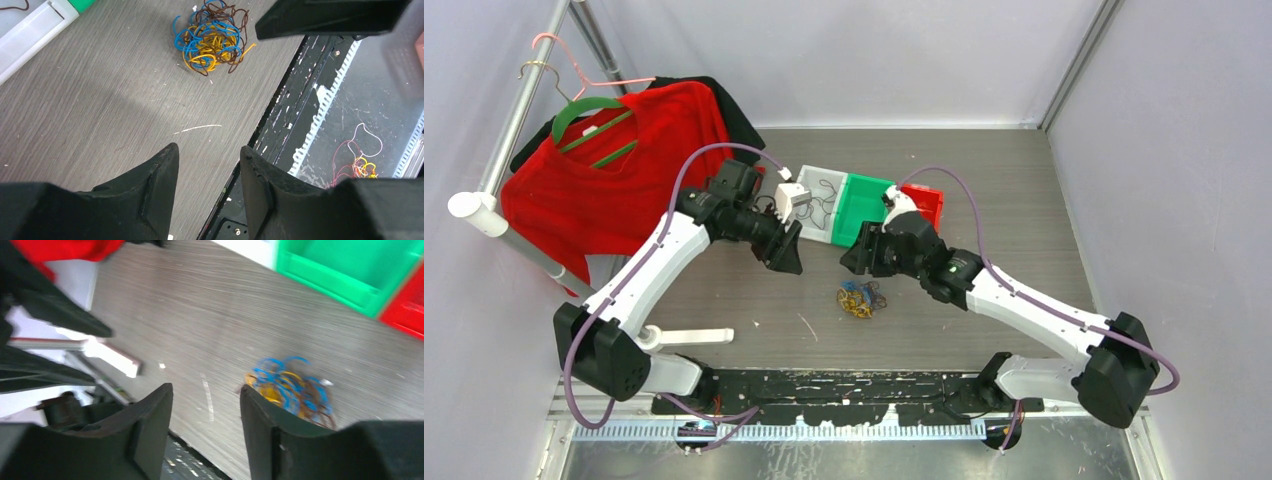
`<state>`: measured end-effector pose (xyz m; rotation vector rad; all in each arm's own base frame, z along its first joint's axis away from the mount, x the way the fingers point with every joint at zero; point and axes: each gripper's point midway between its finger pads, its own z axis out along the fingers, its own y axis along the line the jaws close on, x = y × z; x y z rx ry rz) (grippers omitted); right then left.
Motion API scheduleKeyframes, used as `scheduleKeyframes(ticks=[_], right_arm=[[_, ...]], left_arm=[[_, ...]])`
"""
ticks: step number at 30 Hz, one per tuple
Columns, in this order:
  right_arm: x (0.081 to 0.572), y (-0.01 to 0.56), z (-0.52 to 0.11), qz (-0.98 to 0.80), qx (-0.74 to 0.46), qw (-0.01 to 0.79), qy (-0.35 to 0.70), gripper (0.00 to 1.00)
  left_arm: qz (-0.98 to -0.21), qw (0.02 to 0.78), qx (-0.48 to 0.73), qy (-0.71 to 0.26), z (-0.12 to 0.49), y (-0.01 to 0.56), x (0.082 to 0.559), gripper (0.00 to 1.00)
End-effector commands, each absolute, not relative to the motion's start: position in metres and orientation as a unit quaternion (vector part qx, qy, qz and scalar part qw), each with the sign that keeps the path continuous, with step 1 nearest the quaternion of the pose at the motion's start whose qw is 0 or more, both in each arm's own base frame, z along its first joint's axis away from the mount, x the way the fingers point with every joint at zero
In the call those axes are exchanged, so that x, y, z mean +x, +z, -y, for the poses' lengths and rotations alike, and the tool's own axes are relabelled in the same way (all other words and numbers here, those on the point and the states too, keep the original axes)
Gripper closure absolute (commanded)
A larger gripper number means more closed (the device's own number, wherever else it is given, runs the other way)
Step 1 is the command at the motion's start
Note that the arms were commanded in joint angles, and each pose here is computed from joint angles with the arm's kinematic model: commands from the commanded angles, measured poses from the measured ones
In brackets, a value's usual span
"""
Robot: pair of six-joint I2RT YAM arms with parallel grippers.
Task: Untangle the cables
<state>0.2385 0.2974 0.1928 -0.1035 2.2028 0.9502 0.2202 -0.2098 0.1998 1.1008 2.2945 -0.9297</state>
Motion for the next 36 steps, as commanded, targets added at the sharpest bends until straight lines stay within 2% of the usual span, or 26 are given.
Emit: scheduleKeyframes(ticks=[1,5,12,15,23,32,36], right_arm=[[0.231,0.147,-0.241,-0.905,-0.001,0.350,0.240,0.40],[0.212,0.112,-0.223,-0.914,0.029,0.330,0.234,0.40],[0.204,0.089,-0.235,-0.915,0.012,0.306,0.264,0.43],[0.211,0.085,-0.242,-0.913,0.002,0.311,0.265,0.55],[0.233,0.109,-0.278,-0.897,-0.036,0.329,0.295,0.98],[0.224,0.160,-0.340,-0.862,-0.098,0.331,0.370,0.99],[0.233,0.165,-0.324,-0.873,-0.079,0.355,0.326,0.96]], left_arm=[[-0.815,0.241,0.405,-0.339,0.216,0.210,0.229,0.51],[-0.812,0.246,0.409,-0.335,0.215,0.212,0.230,0.50],[-0.812,0.249,0.415,-0.326,0.213,0.214,0.229,0.50],[-0.812,0.250,0.415,-0.326,0.212,0.215,0.230,0.50],[-0.813,0.250,0.415,-0.323,0.211,0.215,0.229,0.50],[-0.814,0.244,0.416,-0.322,0.209,0.207,0.226,0.51],[-0.817,0.239,0.416,-0.321,0.208,0.203,0.225,0.52]])
